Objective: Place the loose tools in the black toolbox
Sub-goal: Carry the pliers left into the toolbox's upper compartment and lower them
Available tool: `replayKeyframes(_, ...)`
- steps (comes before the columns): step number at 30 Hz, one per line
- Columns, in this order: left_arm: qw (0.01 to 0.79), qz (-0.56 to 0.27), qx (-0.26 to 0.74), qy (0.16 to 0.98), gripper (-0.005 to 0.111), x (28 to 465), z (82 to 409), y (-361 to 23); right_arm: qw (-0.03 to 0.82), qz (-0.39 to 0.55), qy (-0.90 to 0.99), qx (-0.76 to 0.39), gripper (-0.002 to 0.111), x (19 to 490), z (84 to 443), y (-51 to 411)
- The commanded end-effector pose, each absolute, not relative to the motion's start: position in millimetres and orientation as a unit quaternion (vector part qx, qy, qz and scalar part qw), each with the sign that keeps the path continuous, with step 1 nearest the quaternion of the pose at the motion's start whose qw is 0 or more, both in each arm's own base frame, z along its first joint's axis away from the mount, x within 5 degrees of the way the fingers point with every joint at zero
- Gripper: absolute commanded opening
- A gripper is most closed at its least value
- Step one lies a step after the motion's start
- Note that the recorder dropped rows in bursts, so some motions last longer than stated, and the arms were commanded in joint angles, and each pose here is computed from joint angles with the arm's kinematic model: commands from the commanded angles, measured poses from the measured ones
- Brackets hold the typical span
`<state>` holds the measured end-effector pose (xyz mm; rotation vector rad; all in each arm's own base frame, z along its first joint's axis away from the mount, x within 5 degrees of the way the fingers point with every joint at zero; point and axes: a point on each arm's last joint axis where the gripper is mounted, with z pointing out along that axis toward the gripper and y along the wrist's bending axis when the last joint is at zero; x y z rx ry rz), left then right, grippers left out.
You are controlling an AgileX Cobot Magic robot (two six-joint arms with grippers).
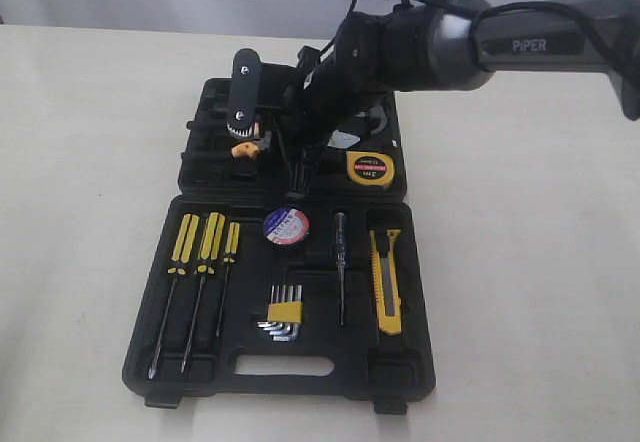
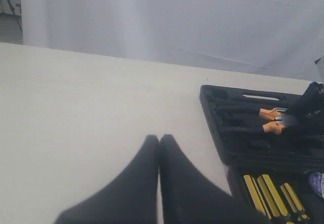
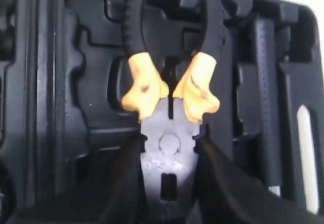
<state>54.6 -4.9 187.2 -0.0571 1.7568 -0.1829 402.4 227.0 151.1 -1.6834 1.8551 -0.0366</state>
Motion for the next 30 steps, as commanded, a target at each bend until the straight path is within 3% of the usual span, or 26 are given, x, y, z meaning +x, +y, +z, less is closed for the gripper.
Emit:
replayKeyframes(1, 0.635, -0.080, -0.021, 0.768, 0.000, 55, 189, -5, 0.296, -0.007, 0.717, -0.631, -0.001, 401, 150, 226)
replayKeyframes(16, 0.635, -0.080, -0.021, 0.768, 0.000, 55, 189, -5, 0.254, -0.027, 0.704, -0.662, 0.000, 398, 146, 220)
replayKeyframes(19, 0.635, -0.080, -0.021, 0.768, 0.000, 55, 189, -5, 0.253, -0.031, 0.702, -0.665, 0.011, 398, 146, 220)
replayKeyframes(22, 0.635, -0.080, -0.021, 0.768, 0.000, 55, 189, -5, 0.253, -0.031, 0.702, -0.665, 0.050, 398, 146, 220)
replayKeyframes(24, 0.635, -0.080, -0.021, 0.768, 0.000, 55, 189, -5, 0.254, -0.031, 0.701, -0.666, 0.067, 397, 147, 221)
replayKeyframes(30, 0.635, -0.080, -0.021, 0.768, 0.000, 55, 189, -5, 0.277, -0.035, 0.693, -0.664, 0.071, 391, 183, 220)
